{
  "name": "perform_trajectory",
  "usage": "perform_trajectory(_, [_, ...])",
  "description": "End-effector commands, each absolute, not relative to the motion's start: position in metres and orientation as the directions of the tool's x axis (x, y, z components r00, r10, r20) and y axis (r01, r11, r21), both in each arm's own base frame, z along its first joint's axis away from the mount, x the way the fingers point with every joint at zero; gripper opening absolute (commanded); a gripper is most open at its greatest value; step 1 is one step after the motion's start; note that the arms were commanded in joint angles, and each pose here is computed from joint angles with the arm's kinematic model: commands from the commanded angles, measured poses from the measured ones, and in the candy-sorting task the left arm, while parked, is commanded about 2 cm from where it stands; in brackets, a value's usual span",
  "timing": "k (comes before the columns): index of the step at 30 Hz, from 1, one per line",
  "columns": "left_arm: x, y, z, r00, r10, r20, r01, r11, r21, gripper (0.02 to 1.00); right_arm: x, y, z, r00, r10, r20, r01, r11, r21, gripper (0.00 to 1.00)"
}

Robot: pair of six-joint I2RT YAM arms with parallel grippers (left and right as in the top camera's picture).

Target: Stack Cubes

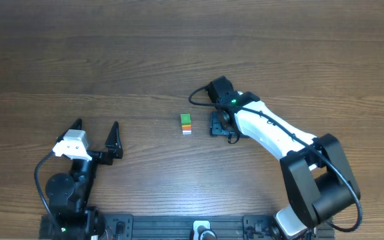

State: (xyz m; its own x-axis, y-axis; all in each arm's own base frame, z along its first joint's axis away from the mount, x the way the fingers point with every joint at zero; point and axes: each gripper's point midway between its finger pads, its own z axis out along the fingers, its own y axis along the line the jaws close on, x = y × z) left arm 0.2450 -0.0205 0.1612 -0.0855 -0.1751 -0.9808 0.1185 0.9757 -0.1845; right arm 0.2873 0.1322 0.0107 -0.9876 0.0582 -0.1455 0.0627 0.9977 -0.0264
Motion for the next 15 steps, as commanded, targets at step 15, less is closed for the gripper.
perform_trajectory(15, [0.2448, -0.0211, 0.1604, -0.082, -0.161, -0.983, 0.127, 0.977, -0.171, 1.0, 0.2809, 0.1367, 0.0008, -0.993, 0.032, -0.114, 0.034, 0.999, -0.016, 0.564])
